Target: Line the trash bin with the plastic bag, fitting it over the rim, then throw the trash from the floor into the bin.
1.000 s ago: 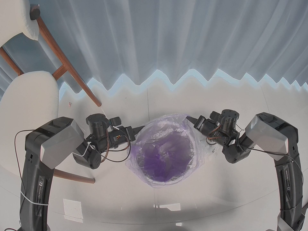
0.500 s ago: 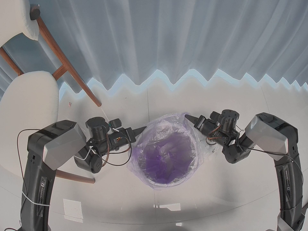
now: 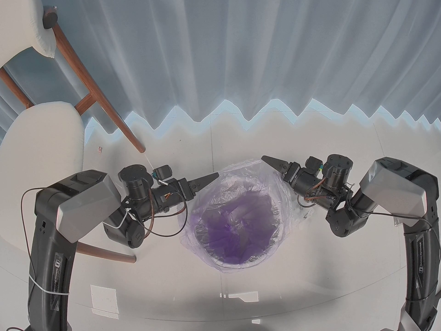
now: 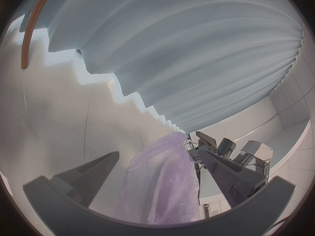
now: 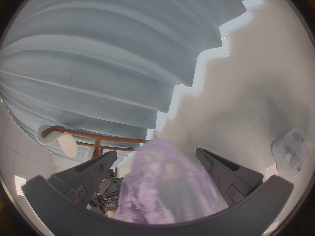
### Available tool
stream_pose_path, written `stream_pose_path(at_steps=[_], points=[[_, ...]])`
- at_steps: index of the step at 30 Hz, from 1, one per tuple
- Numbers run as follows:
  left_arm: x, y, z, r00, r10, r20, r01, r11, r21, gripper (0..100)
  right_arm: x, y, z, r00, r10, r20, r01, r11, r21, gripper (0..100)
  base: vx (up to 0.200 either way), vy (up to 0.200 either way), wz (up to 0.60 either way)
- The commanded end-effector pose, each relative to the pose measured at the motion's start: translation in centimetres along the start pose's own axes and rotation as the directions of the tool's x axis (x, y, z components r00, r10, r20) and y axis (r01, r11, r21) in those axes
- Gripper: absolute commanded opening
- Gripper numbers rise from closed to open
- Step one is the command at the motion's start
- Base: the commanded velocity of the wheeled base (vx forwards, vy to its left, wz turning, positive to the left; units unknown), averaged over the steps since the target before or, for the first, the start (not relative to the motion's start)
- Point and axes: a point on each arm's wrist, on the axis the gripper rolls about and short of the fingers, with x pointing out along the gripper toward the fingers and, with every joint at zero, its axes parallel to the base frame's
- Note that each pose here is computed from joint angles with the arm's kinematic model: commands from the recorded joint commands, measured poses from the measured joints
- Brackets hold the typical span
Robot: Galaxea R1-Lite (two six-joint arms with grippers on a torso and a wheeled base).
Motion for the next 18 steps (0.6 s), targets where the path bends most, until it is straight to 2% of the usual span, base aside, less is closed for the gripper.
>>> stream_pose_path(at_steps=[1, 7, 8, 10, 12, 17, 18], points=[[-0.3, -0.9, 1.5, 1.0, -0.012, 0.029, 0.011, 1.0, 0.024, 100, -1.2, 2.6, 1.5, 0.999, 0.043, 0.017, -0.042, 0.999, -0.027, 100, 0.0, 0.0, 0.0], [-1.2, -3.5, 4.0, 0.995, -0.053, 0.084, 0.046, 0.996, 0.082, 100, -2.2, 3.5, 3.3, 0.996, 0.06, 0.064, -0.054, 0.994, -0.099, 100, 0.0, 0.0, 0.0], [-1.5, -4.6, 4.4, 0.994, -0.065, 0.083, 0.057, 0.995, 0.086, 100, -2.4, 3.8, 3.6, 0.995, 0.065, 0.072, -0.056, 0.992, -0.117, 100, 0.0, 0.0, 0.0], [-1.6, -5.3, 4.5, 0.995, -0.067, 0.076, 0.06, 0.994, 0.086, 100, -2.5, 4.0, 3.7, 0.995, 0.068, 0.074, -0.058, 0.99, -0.125, 100, 0.0, 0.0, 0.0], [-1.9, -6.8, 4.3, 0.996, -0.076, 0.055, 0.071, 0.993, 0.089, 100, -2.5, 4.2, 3.9, 0.994, 0.072, 0.078, -0.06, 0.986, -0.153, 100, 0.0, 0.0, 0.0], [-2.5, -7.1, 4.8, 0.999, -0.041, 0.032, 0.036, 0.987, 0.16, 100, -2.6, 4.0, 3.6, 0.995, 0.063, 0.072, -0.048, 0.98, -0.195, 100, 0.0, 0.0, 0.0], [-2.9, -7.0, 4.7, 1.0, -0.01, 0.008, 0.009, 0.979, 0.205, 100, -2.6, 4.0, 3.7, 0.995, 0.065, 0.074, -0.048, 0.978, -0.205, 100, 0.0, 0.0, 0.0]])
